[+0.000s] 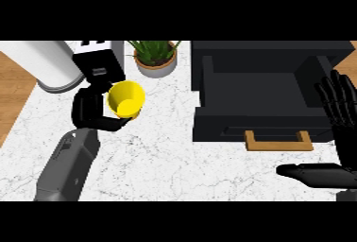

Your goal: Pick up the cup, place it into the drawer and close the drawer

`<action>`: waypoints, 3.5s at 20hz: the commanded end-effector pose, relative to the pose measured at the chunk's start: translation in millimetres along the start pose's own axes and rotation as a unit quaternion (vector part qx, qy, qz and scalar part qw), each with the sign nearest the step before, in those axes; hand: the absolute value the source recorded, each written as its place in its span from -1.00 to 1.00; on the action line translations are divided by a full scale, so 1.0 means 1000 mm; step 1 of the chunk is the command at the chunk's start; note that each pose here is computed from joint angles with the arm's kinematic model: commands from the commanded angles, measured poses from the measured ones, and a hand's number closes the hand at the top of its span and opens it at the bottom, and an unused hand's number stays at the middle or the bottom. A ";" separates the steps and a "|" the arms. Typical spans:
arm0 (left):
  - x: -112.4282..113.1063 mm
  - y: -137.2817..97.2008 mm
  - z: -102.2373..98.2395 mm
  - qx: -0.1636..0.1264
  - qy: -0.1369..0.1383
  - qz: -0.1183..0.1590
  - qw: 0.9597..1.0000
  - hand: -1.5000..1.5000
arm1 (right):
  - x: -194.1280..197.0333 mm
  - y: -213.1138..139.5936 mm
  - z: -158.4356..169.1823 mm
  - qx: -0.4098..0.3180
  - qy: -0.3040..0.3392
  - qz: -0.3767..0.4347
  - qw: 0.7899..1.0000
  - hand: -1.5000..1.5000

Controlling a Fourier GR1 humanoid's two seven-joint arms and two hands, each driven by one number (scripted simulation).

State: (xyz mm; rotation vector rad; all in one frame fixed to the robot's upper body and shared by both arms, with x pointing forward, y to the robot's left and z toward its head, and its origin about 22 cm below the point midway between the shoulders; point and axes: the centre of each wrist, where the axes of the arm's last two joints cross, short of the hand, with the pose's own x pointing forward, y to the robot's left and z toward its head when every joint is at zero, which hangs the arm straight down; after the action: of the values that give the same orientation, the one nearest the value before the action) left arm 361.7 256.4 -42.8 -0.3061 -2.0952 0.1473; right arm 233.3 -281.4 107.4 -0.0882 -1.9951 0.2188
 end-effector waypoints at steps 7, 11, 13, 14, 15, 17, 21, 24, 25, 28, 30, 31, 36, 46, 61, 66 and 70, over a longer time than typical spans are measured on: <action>0.044 -0.101 -0.077 -0.085 -0.032 -0.005 0.996 1.00 | -0.003 -0.007 -0.004 0.002 0.002 0.003 1.000 -1.00; 0.069 -0.148 -0.118 -0.105 -0.027 -0.030 0.994 1.00 | 0.002 -0.010 0.005 0.012 -0.004 -0.003 1.000 -1.00; 0.086 -0.168 -0.130 -0.102 -0.029 -0.039 0.994 1.00 | -0.001 -0.008 -0.004 0.002 -0.003 0.004 1.000 -1.00; 0.089 -0.167 -0.138 -0.112 -0.014 -0.042 0.993 1.00 | 0.008 -0.017 -0.008 0.008 -0.002 0.000 1.000 -1.00; 0.097 -0.181 -0.136 -0.113 -0.007 -0.045 0.993 1.00 | -0.019 -0.008 -0.006 0.007 -0.001 -0.012 1.000 -1.00; 0.106 -0.202 -0.152 -0.119 -0.009 -0.058 0.991 1.00 | -0.012 -0.014 -0.007 0.002 0.003 0.004 1.000 -1.00; 0.098 -0.226 -0.153 -0.103 0.012 -0.059 0.993 1.00 | -0.016 0.001 0.007 0.006 -0.005 -0.001 1.000 -1.00; 0.083 -0.231 -0.159 -0.101 0.048 -0.064 0.992 1.00 | -0.009 -0.032 -0.001 0.013 -0.013 -0.007 1.000 -1.00; 0.082 -0.235 -0.162 -0.102 0.041 -0.075 0.991 1.00 | -0.007 -0.002 0.009 0.022 -0.002 -0.001 1.000 -1.00; 0.090 -0.256 -0.171 -0.100 0.071 -0.064 0.990 1.00 | 0.005 -0.016 -0.001 0.018 -0.004 0.003 1.000 -1.00; 0.075 -0.246 -0.172 -0.089 0.079 -0.076 0.990 1.00 | 0.000 -0.009 0.011 0.013 -0.004 0.002 1.000 -1.00; 0.069 -0.246 -0.166 -0.082 0.075 -0.079 0.991 1.00 | 0.002 -0.009 -0.017 0.019 -0.011 -0.004 1.000 -1.00; 0.067 -0.260 -0.167 -0.094 0.097 -0.097 0.986 1.00 | 0.005 -0.015 -0.007 0.019 -0.014 -0.009 1.000 -1.00; 0.042 -0.255 -0.152 -0.116 0.139 -0.189 0.965 1.00 | -0.003 -0.008 -0.014 0.028 -0.020 -0.001 0.999 -1.00; 0.031 -0.270 -0.119 -0.104 0.120 -0.225 0.961 -1.00 | 0.000 -0.006 -0.009 0.037 -0.035 -0.059 0.997 -1.00; 0.049 -0.286 -0.133 -0.112 0.088 -0.170 0.975 -1.00 | 0.010 -0.012 -0.019 0.084 -0.033 -0.103 0.991 1.00; 0.050 -0.282 -0.136 -0.103 0.082 -0.146 0.981 -1.00 | 0.023 -0.016 -0.010 0.126 -0.039 -0.059 0.990 1.00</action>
State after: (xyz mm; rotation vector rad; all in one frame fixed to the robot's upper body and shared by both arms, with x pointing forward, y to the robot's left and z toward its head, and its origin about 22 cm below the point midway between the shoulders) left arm 406.9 -3.0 125.0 -0.0877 -1.9478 -0.3136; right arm 239.9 -291.6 124.3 0.1910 -2.0303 0.3217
